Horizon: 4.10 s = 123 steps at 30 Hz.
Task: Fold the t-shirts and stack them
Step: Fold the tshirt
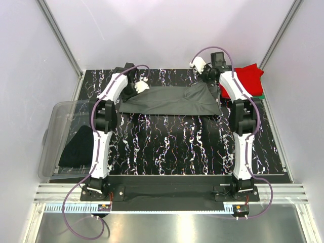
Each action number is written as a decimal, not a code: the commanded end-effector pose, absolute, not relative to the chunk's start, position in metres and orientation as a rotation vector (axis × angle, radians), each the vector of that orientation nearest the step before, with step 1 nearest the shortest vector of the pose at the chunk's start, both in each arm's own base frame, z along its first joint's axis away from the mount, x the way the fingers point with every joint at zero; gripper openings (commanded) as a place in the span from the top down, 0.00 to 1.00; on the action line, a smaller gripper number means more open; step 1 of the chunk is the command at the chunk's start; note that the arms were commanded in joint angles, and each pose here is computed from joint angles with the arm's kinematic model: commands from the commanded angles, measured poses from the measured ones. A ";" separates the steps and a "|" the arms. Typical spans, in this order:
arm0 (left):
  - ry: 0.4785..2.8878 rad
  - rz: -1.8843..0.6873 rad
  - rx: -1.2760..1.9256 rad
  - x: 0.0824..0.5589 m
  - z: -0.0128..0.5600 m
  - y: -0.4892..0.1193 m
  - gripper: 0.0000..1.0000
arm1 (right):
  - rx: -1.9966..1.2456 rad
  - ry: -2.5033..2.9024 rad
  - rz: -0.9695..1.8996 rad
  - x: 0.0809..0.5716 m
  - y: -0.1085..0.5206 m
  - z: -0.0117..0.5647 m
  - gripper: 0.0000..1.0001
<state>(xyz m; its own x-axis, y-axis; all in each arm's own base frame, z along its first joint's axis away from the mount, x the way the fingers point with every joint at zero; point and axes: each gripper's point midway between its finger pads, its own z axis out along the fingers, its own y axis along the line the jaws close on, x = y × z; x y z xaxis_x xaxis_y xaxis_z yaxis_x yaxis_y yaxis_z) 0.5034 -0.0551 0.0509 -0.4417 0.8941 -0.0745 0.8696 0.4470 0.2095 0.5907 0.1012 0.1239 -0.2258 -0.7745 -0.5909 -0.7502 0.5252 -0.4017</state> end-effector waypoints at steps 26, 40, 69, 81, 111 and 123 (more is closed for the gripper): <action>2.565 0.107 1.312 0.490 0.058 -0.079 0.90 | -1.064 2.115 0.025 0.553 0.099 0.125 0.69; 2.589 0.139 1.294 0.511 0.031 -0.078 0.87 | -1.055 2.182 0.091 0.563 0.105 0.081 0.69; 2.730 0.093 1.068 0.447 0.036 -0.063 0.83 | -1.072 2.334 -0.122 0.581 0.082 0.018 0.70; 2.692 0.055 1.122 0.390 0.062 -0.096 0.80 | -1.017 2.204 -0.161 0.635 0.100 0.053 0.70; 2.485 0.332 1.512 0.394 0.025 -0.090 0.53 | -0.951 2.174 -0.112 0.586 0.110 0.150 0.69; 2.567 0.205 1.630 0.344 0.020 -0.088 1.00 | -0.952 2.240 -0.053 0.562 0.114 0.135 0.68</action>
<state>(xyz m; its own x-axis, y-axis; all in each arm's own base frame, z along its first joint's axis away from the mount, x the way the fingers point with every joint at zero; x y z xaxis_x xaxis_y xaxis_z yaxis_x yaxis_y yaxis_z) 0.3743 -0.0851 0.0155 -0.4309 0.9022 -0.0193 0.8691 0.4207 0.2602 0.5684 0.1088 0.0906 -0.5180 -0.6778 -0.5218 -0.6452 0.7101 -0.2819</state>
